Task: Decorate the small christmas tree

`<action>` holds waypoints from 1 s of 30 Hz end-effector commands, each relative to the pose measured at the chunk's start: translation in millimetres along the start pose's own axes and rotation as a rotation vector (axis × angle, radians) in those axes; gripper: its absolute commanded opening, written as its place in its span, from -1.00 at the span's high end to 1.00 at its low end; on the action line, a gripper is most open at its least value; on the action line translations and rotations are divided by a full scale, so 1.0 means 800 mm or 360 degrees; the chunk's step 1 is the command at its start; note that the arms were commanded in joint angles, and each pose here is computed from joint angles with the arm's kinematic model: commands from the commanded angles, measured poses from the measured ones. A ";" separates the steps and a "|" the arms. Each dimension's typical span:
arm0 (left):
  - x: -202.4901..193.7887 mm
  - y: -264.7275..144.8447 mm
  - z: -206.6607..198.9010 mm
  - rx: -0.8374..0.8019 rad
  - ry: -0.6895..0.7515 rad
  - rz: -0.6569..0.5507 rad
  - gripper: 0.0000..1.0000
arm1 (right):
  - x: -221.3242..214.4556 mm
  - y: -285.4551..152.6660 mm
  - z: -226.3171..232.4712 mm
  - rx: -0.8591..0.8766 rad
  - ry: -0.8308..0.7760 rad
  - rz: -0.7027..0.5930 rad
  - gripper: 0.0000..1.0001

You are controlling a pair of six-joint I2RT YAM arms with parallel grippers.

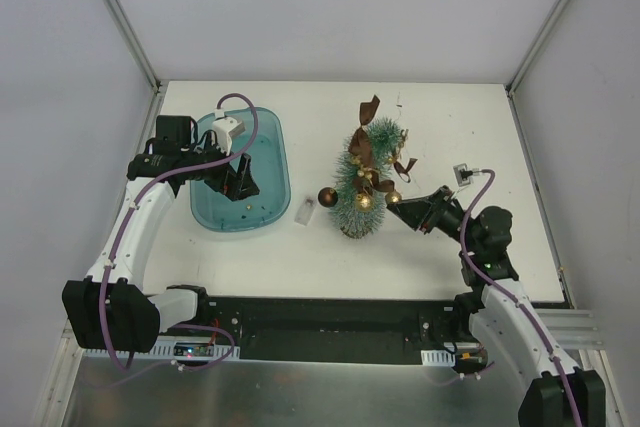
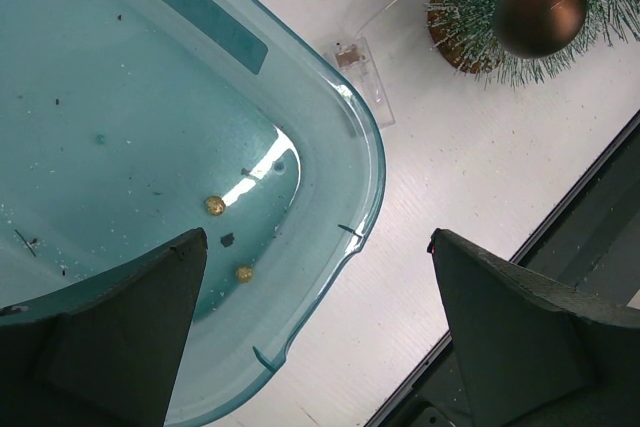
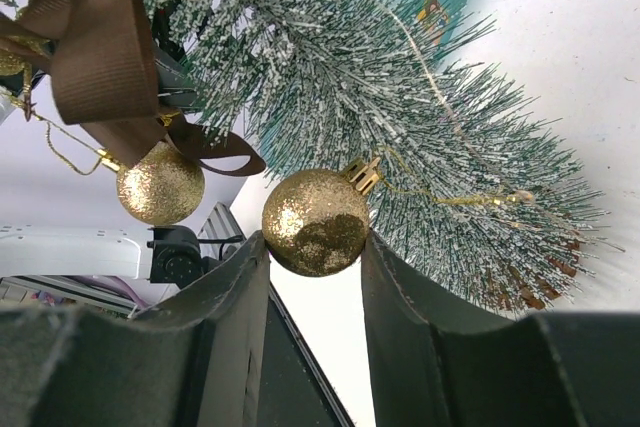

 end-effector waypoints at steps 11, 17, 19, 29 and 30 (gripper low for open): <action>0.014 -0.005 0.000 -0.0029 0.0032 -0.0074 -0.88 | -0.005 0.003 0.017 0.0131 -0.0035 0.0033 0.75; 0.014 -0.003 0.001 -0.0038 0.0030 -0.0073 -0.87 | -0.016 0.007 0.014 0.0144 -0.0010 0.0089 0.75; 0.014 -0.003 0.002 -0.0037 0.0027 -0.0072 -0.87 | -0.020 0.010 0.015 0.0159 -0.0006 0.0109 0.75; 0.017 -0.003 -0.004 -0.0072 0.0019 -0.0091 -0.87 | -0.019 0.010 0.032 0.0219 -0.0049 0.0101 0.75; 0.018 -0.003 -0.005 -0.0087 0.0012 -0.0099 -0.87 | -0.018 0.009 0.035 0.0226 -0.0054 0.0094 0.75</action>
Point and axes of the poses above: each gripper's point midway between its finger pads, its own y axis out along the fingers, its own z axis along the line the jaws close on, x = y × z, the point moved 4 cm from there along -y, back along the fingers, and after that the axes turned 12 degrees about y, right-handed, at the moved point
